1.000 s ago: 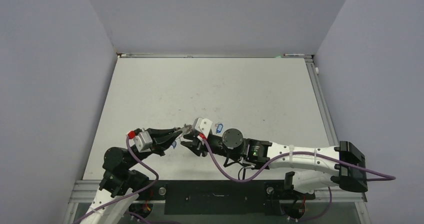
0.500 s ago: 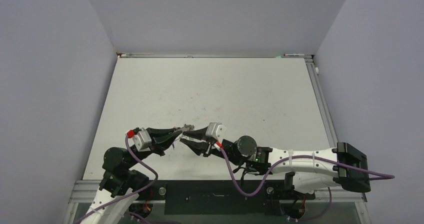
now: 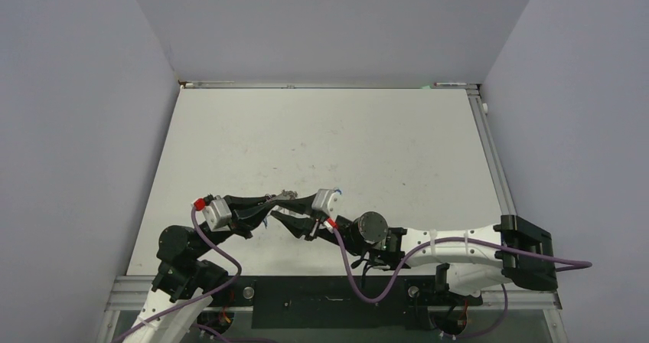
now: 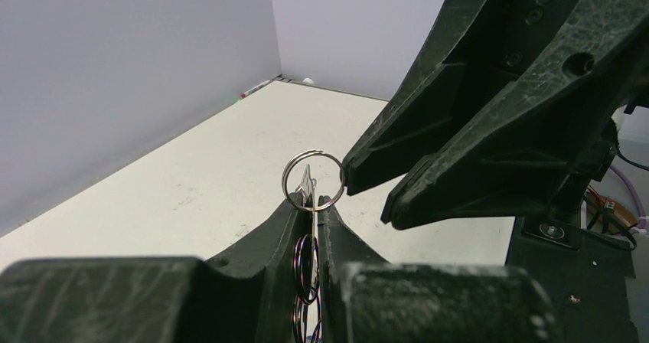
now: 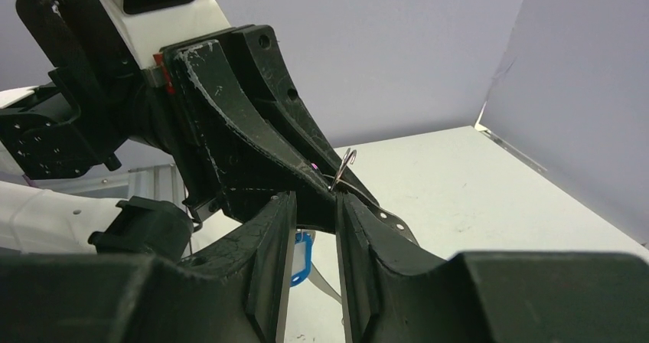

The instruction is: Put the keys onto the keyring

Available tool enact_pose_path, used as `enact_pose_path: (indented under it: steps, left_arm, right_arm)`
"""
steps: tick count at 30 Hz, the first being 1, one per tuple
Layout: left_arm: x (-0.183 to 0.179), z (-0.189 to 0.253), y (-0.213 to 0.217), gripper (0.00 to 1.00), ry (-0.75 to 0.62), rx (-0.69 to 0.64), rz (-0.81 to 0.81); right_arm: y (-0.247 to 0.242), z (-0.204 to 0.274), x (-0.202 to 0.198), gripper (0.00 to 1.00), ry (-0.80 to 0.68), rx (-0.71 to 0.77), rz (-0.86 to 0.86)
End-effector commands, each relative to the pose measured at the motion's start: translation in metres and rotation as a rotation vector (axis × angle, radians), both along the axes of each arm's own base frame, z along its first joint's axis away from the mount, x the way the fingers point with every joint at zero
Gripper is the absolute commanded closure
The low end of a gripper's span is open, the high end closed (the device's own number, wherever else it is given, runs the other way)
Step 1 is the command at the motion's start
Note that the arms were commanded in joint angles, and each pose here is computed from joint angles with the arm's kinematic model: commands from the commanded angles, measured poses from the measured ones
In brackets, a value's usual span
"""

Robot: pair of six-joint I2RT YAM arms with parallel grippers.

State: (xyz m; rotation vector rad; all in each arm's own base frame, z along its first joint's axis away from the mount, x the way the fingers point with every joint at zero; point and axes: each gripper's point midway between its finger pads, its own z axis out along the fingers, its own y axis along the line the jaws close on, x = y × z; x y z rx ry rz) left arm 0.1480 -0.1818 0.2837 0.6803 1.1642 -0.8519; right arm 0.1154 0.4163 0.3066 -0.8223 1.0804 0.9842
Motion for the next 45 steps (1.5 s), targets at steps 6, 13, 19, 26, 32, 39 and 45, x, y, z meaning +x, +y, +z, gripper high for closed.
enact_pose_path:
  steps: [6,13,19,26,32,39,45]
  left_arm:
    - [-0.007,0.041,0.008,1.00,-0.108,-0.074,0.022]
    - [-0.007,0.041,0.008,1.00,-0.108,-0.074,0.021]
    - [-0.007,0.040,0.008,1.00,-0.107,-0.073,0.021]
    - [-0.008,0.041,0.009,1.00,-0.110,-0.075,0.022]
    - [-0.008,0.040,0.009,1.00,-0.110,-0.075,0.021]
    - [-0.009,0.041,0.009,1.00,-0.116,-0.076,0.020]
    - [-0.012,0.042,0.010,1.00,-0.139,-0.071,0.018]
  right_arm:
    - [0.006,0.037,-0.001,0.73,0.009,0.119,0.000]
    - [0.006,0.038,0.004,0.73,0.018,0.129,-0.024]
    - [0.010,0.035,0.008,0.73,0.029,0.122,-0.043]
    - [0.012,0.035,0.012,0.74,0.038,0.122,-0.059]
    - [0.016,0.031,0.015,0.81,0.050,0.110,-0.073]
    - [0.020,0.027,0.018,0.94,0.061,0.081,-0.087]
    - [0.022,0.021,0.017,0.95,0.018,-0.002,-0.086]
